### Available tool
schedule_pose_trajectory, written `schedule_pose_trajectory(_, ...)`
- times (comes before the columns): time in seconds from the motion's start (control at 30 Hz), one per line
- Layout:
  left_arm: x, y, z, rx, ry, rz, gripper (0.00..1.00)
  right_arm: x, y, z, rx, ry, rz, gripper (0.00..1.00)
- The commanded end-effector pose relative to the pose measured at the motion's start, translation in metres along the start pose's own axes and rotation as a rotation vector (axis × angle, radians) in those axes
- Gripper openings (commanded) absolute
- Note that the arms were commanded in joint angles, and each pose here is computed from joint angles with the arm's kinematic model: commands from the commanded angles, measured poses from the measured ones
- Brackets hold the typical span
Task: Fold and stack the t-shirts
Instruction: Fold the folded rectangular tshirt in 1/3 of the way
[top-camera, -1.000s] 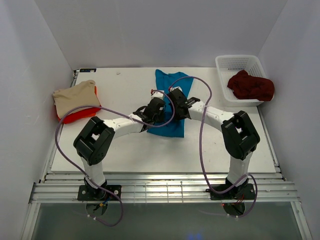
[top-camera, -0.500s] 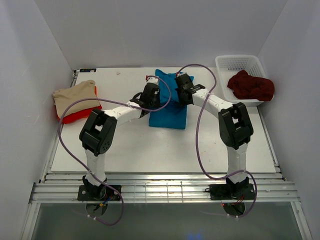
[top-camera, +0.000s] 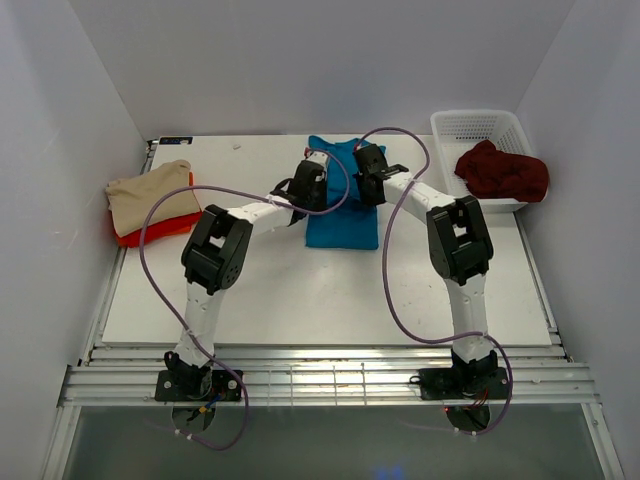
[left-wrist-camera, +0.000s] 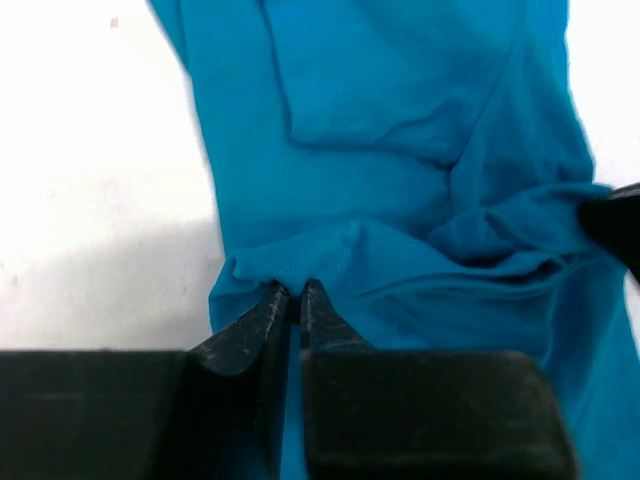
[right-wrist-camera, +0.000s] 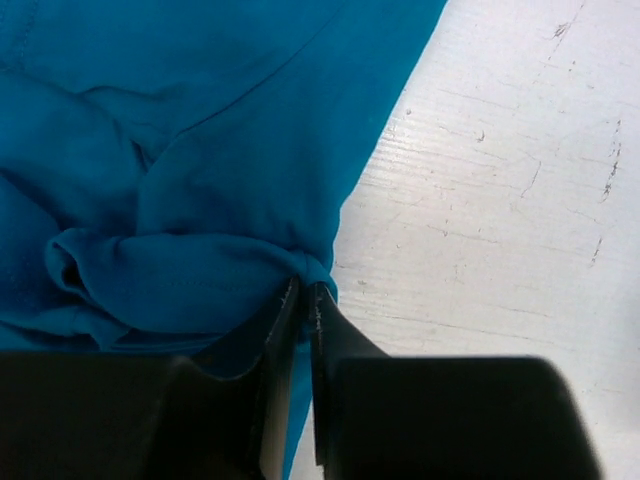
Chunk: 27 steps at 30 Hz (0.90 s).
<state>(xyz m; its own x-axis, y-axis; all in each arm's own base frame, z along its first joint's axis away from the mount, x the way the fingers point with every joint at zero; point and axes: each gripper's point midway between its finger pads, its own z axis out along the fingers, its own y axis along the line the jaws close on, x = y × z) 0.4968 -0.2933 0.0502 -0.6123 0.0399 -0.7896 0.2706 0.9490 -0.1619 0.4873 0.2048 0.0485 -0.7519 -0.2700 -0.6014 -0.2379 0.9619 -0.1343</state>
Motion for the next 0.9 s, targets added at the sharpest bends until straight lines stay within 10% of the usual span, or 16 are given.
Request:
schedule_pose_trajectory(0.0,-0.057,-0.013,-0.001,0.045,-0.123,0.046,0.23,-0.040,-0.007,-0.001,0.017,-0.111,0.008,0.17)
schedule_pose_trajectory(0.17,-0.136,-0.015,-0.019,-0.011,-0.287,0.058,0.45,-0.080,-0.031,-0.031,0.101,-0.212,0.020,0.46)
schedule_pose_trajectory(0.37,-0.207,-0.001,-0.076,-0.130,-0.450,0.034,0.51,-0.100,-0.061,-0.091,0.187,-0.312,0.024,0.51)
schedule_pose_trajectory(0.57,-0.139,-0.009,-0.085,-0.019,-0.311,-0.051,0.50,-0.078,-0.029,-0.114,-0.036,-0.323,0.062,0.45)
schedule_pose_trajectory(0.7,-0.069,-0.013,-0.086,0.053,-0.152,-0.132,0.21,-0.033,0.019,-0.110,-0.295,-0.222,0.083,0.08)
schedule_pose_trajectory(0.87,-0.006,-0.011,-0.086,0.078,-0.018,-0.182,0.06,0.001,0.043,-0.099,-0.407,-0.146,0.116,0.08)
